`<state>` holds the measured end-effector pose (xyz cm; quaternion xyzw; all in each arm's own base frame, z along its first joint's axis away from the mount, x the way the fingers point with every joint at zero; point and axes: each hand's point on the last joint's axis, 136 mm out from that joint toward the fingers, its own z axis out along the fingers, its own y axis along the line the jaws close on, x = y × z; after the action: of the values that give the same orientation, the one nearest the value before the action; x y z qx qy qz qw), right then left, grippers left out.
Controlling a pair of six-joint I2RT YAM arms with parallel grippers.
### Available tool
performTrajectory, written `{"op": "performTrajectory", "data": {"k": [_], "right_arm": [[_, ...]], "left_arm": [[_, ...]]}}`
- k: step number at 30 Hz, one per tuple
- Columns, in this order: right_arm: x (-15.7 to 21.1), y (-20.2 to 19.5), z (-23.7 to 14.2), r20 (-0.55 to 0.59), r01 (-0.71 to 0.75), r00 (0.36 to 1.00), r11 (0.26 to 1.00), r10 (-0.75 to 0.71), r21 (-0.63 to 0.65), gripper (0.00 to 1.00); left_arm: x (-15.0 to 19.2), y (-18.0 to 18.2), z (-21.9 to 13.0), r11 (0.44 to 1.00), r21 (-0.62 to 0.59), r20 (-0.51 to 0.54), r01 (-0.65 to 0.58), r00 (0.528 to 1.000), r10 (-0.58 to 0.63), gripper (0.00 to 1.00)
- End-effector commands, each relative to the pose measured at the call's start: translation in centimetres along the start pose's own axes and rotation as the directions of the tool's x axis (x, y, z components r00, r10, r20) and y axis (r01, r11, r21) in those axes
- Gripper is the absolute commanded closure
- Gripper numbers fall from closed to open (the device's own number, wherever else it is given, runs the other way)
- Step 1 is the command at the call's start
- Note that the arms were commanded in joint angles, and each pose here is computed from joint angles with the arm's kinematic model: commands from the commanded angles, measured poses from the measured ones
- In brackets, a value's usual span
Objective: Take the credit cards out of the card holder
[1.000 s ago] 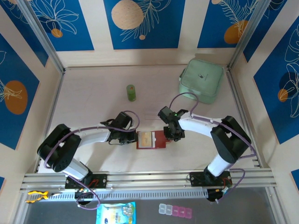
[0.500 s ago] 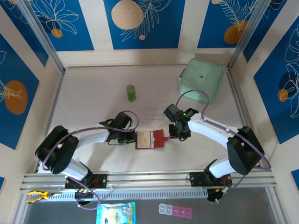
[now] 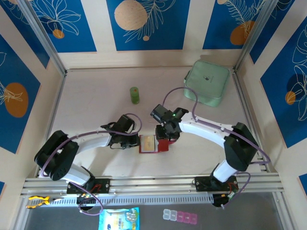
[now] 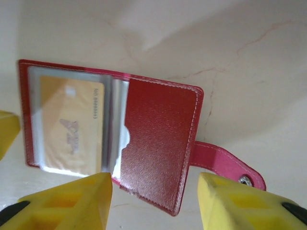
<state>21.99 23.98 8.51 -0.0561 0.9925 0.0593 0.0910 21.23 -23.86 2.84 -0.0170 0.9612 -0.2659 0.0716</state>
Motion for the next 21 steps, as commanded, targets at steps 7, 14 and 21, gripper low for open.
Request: {"op": "performTrajectory", "data": {"k": [7, 14, 21], "right_arm": [[1.4, -2.3, 3.1, -0.083, -0.082, 0.993, 0.997, 0.083, 0.014, 0.4], [2.0, -3.7, 5.1, -0.124, -0.099, 0.987, 0.995, 0.102, 0.033, 0.37], [2.6, -4.3, 6.5, -0.151, -0.098, 0.983, 0.993, 0.106, 0.06, 0.37]], "left_arm": [[0.9, 1.0, 0.1, 1.0, -0.025, -0.008, 0.009, 1.0, -0.009, 0.88], [1.2, 1.3, 0.2, 0.999, -0.032, -0.012, 0.013, 1.0, -0.013, 0.89], [1.1, 1.4, 0.3, 0.999, -0.037, -0.014, 0.011, 1.0, -0.012, 0.88]]}}
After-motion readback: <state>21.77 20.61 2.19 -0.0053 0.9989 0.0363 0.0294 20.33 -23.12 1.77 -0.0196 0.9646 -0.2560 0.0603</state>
